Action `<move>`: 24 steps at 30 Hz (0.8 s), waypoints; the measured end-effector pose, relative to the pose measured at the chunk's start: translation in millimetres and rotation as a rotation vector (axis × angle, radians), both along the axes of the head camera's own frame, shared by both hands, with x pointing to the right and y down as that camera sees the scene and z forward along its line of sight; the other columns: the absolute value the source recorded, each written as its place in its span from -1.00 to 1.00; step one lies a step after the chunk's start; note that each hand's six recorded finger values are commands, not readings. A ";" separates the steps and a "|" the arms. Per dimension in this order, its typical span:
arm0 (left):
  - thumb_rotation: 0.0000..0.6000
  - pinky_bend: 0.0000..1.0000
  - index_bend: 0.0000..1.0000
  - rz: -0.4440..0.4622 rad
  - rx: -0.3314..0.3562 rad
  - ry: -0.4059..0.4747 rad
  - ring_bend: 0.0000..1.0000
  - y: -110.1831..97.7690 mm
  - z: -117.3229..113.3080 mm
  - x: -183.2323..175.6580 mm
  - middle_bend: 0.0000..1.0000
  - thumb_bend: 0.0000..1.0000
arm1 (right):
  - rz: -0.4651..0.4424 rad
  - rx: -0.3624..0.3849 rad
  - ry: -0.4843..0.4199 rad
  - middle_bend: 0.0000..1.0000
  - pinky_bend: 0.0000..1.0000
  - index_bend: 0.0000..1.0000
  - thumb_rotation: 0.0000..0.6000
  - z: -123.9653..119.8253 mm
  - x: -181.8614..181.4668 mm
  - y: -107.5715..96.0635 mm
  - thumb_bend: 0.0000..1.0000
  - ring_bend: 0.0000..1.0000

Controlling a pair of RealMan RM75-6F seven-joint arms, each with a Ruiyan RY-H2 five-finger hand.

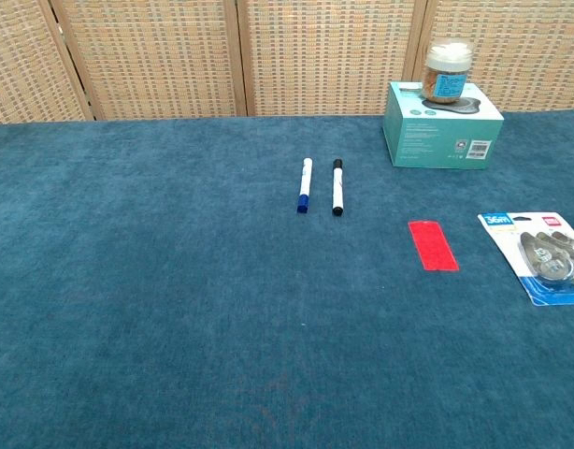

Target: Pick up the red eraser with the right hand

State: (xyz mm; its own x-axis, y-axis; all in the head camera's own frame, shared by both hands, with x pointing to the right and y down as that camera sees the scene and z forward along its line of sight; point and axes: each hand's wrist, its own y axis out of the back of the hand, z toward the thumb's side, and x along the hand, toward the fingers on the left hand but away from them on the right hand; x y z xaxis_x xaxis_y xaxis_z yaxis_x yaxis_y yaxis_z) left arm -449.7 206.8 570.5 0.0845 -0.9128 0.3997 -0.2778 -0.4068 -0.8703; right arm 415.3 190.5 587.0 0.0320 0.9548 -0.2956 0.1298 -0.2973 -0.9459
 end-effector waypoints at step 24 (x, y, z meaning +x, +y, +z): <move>1.00 -1.00 -1.00 0.005 -0.024 -0.017 -1.00 -2.2 5.4 2.3 -1.00 -0.77 | -0.292 -0.212 -0.044 -1.00 -1.00 -0.50 1.00 62.0 -90.4 -92.6 -0.37 -1.00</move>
State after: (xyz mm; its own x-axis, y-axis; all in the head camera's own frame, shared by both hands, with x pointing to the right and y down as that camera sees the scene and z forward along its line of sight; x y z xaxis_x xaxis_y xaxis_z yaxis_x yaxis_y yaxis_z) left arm -447.3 204.6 575.9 0.0814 -0.9023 0.4233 -0.2607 -0.4292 -0.8647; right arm 325.0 97.8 649.0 0.3113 0.8212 -0.4783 0.0498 -0.5167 -0.8547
